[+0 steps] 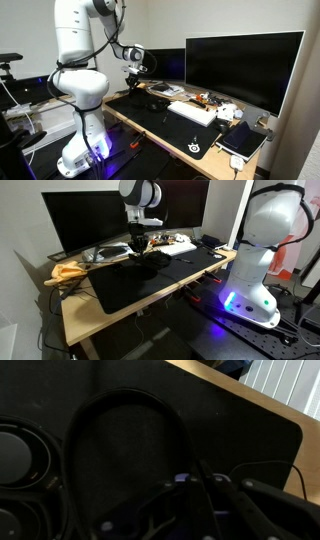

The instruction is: Close the black bag on the table

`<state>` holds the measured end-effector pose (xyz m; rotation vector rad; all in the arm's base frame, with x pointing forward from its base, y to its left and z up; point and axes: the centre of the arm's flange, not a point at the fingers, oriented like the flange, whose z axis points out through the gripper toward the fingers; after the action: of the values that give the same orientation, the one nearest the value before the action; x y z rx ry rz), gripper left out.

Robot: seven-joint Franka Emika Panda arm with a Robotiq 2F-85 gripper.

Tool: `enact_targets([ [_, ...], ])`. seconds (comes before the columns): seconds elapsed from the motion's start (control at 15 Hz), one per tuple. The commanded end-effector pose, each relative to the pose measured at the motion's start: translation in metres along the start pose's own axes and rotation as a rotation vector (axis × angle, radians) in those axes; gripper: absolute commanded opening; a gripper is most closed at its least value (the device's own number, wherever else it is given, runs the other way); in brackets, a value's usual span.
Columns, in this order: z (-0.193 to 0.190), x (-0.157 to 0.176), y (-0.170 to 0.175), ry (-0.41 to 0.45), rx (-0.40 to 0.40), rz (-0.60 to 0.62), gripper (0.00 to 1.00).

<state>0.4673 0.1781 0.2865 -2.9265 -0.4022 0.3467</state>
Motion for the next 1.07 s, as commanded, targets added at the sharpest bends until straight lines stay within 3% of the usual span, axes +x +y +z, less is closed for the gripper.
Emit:
enact_targets([
  [0.0, -0.024, -0.011, 0.035, -0.032, 0.03, -0.031, 0.01],
  [0.53, -0.064, -0.011, 0.1, -0.049, 0.117, -0.115, 0.01],
  [1.0, -0.072, 0.007, 0.167, -0.052, 0.246, -0.285, 0.01],
])
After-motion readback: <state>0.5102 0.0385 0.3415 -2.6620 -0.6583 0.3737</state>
